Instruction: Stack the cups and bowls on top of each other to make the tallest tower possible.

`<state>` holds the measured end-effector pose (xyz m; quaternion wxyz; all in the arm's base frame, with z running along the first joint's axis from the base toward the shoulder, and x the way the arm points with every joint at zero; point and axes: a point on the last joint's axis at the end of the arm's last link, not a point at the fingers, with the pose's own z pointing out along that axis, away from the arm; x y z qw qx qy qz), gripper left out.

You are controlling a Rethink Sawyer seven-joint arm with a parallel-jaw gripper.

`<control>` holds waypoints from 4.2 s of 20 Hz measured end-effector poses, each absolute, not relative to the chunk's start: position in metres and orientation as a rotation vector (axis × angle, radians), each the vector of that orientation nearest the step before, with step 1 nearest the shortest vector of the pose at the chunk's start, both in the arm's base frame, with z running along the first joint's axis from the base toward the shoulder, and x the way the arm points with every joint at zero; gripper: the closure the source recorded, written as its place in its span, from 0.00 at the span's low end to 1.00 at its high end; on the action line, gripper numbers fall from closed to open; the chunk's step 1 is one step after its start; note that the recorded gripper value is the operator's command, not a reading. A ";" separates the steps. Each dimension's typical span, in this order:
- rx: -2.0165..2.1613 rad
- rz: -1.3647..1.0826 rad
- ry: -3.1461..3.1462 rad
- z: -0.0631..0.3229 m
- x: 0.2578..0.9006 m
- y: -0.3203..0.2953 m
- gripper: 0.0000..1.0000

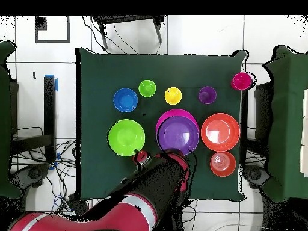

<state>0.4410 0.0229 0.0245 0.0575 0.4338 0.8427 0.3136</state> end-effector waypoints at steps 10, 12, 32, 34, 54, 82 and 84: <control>1.270 1.155 2.519 0.038 0.453 0.047 1.00; 1.257 1.196 2.507 0.043 0.457 0.050 1.00; 0.877 0.874 2.549 0.156 0.472 0.046 1.00; 0.825 0.800 2.557 0.168 0.473 0.046 1.00; 0.365 -0.184 2.585 0.201 0.501 0.047 1.00; 0.261 -1.000 2.258 0.275 0.516 0.025 1.00; 0.250 -1.051 2.232 0.277 0.515 0.023 1.00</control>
